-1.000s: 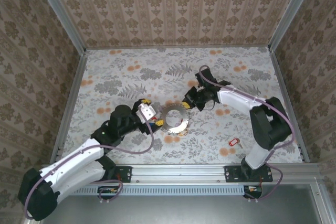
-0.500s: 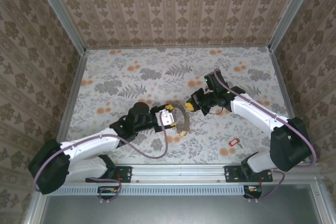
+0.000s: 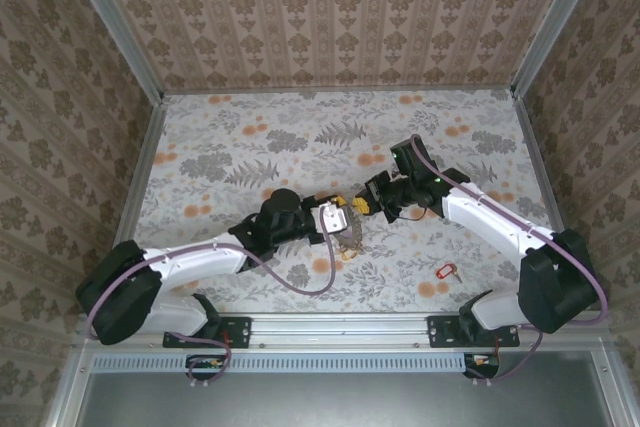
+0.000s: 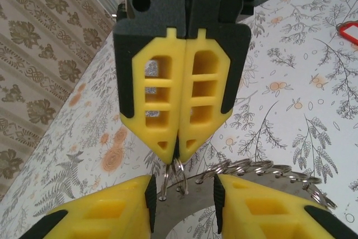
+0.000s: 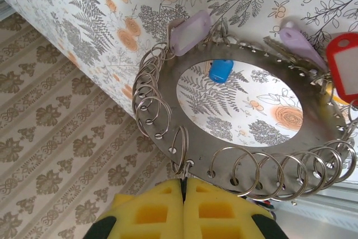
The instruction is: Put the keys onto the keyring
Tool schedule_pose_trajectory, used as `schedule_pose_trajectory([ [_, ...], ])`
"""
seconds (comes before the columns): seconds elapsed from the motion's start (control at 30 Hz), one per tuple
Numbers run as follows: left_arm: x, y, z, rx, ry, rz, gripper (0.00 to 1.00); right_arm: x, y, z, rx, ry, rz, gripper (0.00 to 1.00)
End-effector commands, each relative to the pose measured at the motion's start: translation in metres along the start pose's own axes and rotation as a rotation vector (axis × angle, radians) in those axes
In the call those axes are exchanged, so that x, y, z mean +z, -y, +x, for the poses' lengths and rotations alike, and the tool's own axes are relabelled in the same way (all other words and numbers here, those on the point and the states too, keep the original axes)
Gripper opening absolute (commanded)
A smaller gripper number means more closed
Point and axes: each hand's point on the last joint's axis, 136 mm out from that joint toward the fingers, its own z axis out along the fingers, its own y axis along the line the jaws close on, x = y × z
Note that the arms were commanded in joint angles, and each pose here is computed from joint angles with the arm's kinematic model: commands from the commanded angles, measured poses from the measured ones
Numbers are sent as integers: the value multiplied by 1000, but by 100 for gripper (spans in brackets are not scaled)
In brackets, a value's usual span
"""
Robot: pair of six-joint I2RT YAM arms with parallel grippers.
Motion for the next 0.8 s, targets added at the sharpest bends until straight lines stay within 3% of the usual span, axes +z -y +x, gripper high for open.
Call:
schedule_pose_trajectory([
  [0.0,3,-9,-9,-9,29,-39,32,-4,-2,13,58,-50,-22,0],
  [0.47,18,-20,10,-22,-10,-115,20,-3,-9,15,70,-61,-40,0],
  [0.7,15,-29,11,-23,0,-182,0,-2,-9,16,69,-66,-36,0],
  [0.77,13,-30,8,-21,13,-182,0,-3,-5,16,66,-57,-27,2],
])
